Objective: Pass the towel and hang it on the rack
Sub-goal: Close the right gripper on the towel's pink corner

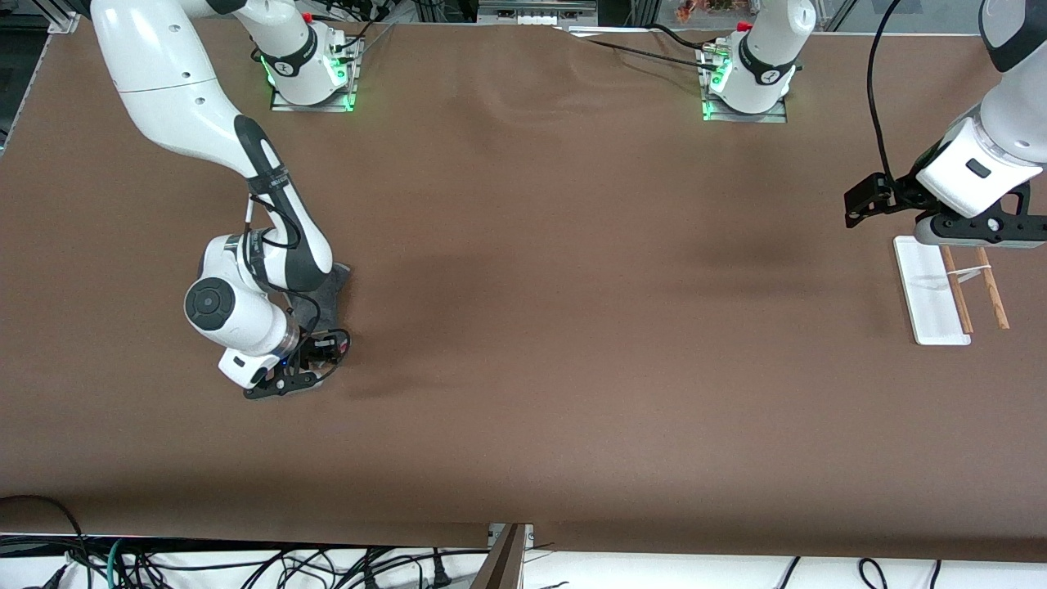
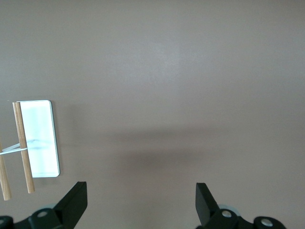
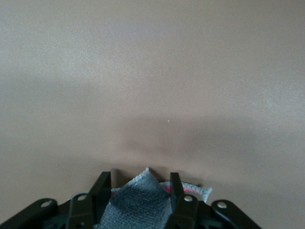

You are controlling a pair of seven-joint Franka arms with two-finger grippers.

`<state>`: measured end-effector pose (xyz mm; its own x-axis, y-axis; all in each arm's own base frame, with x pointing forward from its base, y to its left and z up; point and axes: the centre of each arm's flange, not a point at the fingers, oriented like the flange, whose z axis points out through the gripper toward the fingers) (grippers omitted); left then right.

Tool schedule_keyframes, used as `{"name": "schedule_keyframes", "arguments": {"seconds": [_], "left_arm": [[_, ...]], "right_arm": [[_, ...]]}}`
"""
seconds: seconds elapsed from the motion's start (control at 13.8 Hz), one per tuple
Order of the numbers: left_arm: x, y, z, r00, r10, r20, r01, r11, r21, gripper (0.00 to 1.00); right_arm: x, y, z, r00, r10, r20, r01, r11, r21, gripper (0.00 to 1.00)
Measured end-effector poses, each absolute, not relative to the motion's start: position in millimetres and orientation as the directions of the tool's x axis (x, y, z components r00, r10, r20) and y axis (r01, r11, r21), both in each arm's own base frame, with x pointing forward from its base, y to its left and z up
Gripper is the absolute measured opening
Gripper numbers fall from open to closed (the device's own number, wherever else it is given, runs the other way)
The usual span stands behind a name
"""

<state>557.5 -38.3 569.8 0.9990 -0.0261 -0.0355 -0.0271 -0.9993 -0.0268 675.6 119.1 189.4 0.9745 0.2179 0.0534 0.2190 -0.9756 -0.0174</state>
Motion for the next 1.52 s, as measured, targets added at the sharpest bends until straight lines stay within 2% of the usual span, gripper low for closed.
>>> {"name": "schedule_keyframes", "arguments": {"seconds": [0.15, 0.22, 0.29, 0.36, 0.44, 0.51, 0.58, 0.73, 0.94, 1.31, 1.52], "left_arm": [[557, -38, 569, 0.999, -0.026, -0.040, -0.027, -0.999, -0.027, 1.00], [557, -38, 569, 0.999, -0.026, -0.042, -0.027, -0.999, -0.027, 1.00], [557, -38, 569, 0.999, -0.026, -0.044, -0.027, -0.999, -0.027, 1.00], [556, -38, 569, 0.999, -0.025, -0.045, -0.027, -0.999, -0.027, 1.00], [556, -38, 569, 0.999, -0.025, -0.046, -0.026, -0.999, -0.027, 1.00], [556, -37, 569, 0.999, -0.024, -0.046, -0.026, -0.999, -0.027, 1.00], [556, -37, 569, 0.999, -0.024, -0.046, -0.025, -0.999, -0.027, 1.00], [556, -37, 569, 0.999, -0.024, -0.046, -0.025, -0.999, -0.027, 1.00], [556, -37, 569, 0.999, -0.024, -0.046, -0.025, -0.999, -0.027, 1.00], [556, -37, 569, 0.999, -0.024, -0.046, -0.025, -0.999, -0.027, 1.00], [556, -37, 569, 0.999, -0.024, -0.046, -0.025, -0.999, -0.027, 1.00]], "right_arm": [[676, 119, 190, 0.974, 0.218, 0.055, 0.219, -0.976, -0.017, 0.30], [676, 119, 190, 0.974, 0.218, 0.056, 0.219, -0.976, -0.017, 0.24], [676, 119, 190, 0.974, 0.218, 0.056, 0.219, -0.976, -0.017, 0.24], [676, 119, 190, 0.974, 0.218, 0.056, 0.219, -0.976, -0.017, 0.19], [676, 119, 190, 0.974, 0.218, 0.057, 0.219, -0.976, -0.017, 0.19], [677, 119, 191, 0.974, 0.217, 0.058, 0.219, -0.976, -0.017, 0.12], [677, 119, 191, 0.974, 0.218, 0.060, 0.219, -0.976, -0.017, 0.12], [679, 119, 193, 0.974, 0.217, 0.064, 0.219, -0.976, -0.017, 0.02], [682, 122, 200, 0.974, 0.220, 0.047, 0.221, -0.975, -0.021, 0.02], [695, 137, 241, 0.978, 0.207, -0.007, 0.207, -0.978, -0.036, 0.02], [687, 159, 265, 0.984, 0.170, -0.060, 0.168, -0.985, -0.048, 0.02]]}}
